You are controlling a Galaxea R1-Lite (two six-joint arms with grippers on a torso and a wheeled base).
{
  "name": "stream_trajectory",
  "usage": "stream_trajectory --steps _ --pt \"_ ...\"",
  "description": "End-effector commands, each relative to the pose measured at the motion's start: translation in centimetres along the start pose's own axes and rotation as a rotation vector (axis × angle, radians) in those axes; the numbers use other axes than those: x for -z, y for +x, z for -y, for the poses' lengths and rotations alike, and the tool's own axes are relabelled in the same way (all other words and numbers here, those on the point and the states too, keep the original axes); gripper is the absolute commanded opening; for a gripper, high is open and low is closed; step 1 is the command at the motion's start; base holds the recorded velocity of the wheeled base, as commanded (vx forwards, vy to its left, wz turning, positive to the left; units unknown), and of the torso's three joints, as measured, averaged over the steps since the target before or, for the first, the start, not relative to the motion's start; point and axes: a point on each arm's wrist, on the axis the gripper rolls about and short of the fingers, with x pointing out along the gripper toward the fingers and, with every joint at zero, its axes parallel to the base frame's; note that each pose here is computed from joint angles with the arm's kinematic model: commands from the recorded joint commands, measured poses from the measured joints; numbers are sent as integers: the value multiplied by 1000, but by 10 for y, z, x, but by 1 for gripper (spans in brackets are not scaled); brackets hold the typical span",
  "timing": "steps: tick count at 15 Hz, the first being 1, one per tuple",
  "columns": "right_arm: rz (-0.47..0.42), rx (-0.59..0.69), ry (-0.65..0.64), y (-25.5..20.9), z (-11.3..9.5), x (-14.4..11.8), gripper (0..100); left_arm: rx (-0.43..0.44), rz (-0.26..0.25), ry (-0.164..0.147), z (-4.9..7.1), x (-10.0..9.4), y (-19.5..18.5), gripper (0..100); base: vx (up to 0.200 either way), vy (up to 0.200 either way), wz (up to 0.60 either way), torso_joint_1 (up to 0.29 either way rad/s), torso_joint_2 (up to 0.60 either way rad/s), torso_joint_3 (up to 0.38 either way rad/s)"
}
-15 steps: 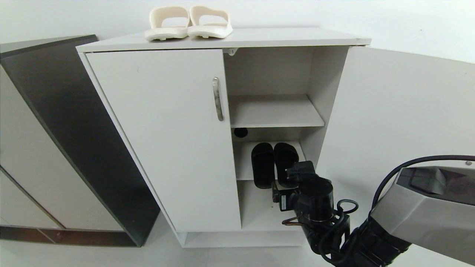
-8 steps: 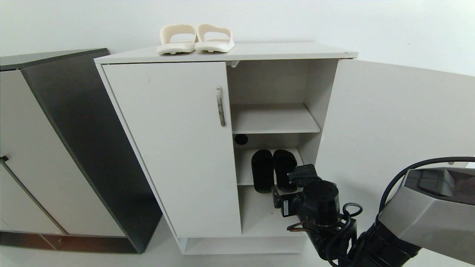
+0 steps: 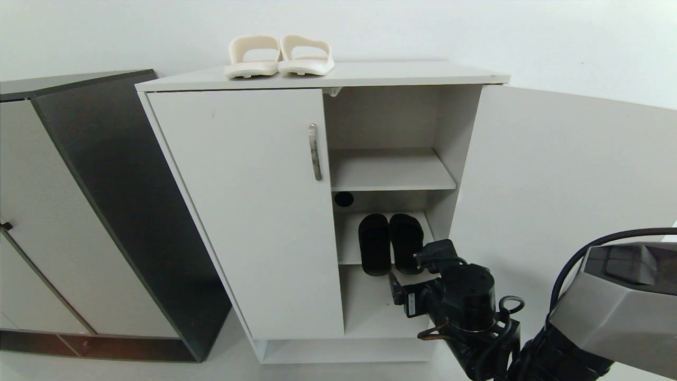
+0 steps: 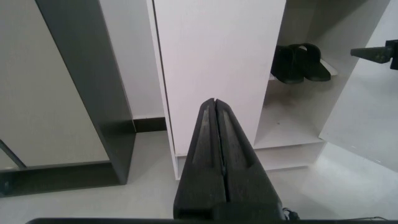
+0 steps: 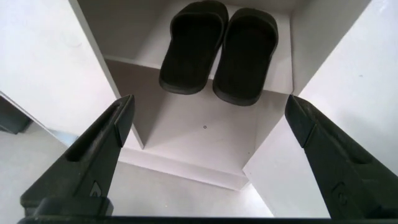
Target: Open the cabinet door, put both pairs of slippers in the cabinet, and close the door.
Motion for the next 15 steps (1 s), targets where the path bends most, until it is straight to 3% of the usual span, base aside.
stream_trajectory --steps 1,15 --pt "-7 1 -7 0 0 4 100 0 -1 -1 0 0 0 0 0 200 0 7 7 7" --pt "-13 -11 -36 -2 3 9 100 0 -1 -1 0 0 0 0 0 200 0 5 2 4"
